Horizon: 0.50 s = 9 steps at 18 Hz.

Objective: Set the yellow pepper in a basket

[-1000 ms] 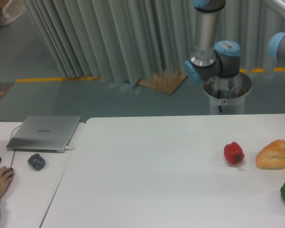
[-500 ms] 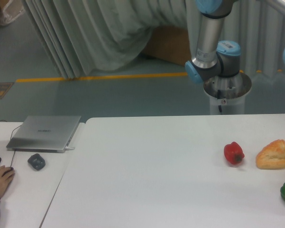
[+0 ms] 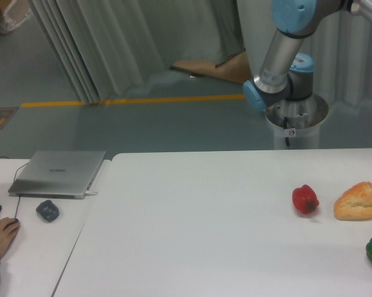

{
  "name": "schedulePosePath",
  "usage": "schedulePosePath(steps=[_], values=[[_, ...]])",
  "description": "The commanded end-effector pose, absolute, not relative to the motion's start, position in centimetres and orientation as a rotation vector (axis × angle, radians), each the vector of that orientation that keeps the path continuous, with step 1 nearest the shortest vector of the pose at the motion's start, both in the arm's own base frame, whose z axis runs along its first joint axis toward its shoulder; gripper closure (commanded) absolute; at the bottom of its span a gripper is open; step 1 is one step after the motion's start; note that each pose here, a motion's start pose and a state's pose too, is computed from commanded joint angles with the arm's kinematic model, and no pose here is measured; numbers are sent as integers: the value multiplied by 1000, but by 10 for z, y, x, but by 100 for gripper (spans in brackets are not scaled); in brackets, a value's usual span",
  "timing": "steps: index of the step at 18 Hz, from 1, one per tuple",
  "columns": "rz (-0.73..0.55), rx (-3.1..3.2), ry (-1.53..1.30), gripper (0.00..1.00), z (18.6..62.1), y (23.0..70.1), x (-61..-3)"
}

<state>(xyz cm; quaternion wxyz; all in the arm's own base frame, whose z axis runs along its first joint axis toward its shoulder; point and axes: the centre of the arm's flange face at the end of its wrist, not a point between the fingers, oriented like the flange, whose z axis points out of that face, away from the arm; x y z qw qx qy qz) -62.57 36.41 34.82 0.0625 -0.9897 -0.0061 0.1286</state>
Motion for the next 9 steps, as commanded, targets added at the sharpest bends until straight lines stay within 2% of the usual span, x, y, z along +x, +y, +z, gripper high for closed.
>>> schedulePosePath(steps=[3,4,5,6,9], values=[[395,-2996,0,57,347,355,-633],[389,-2998,0,48,342,355,-635],[387,-2999,-3,18,340,354,-636],[387,-2999,0,0,340,355,-636],[387,-2999,2,0,341,355,-635]])
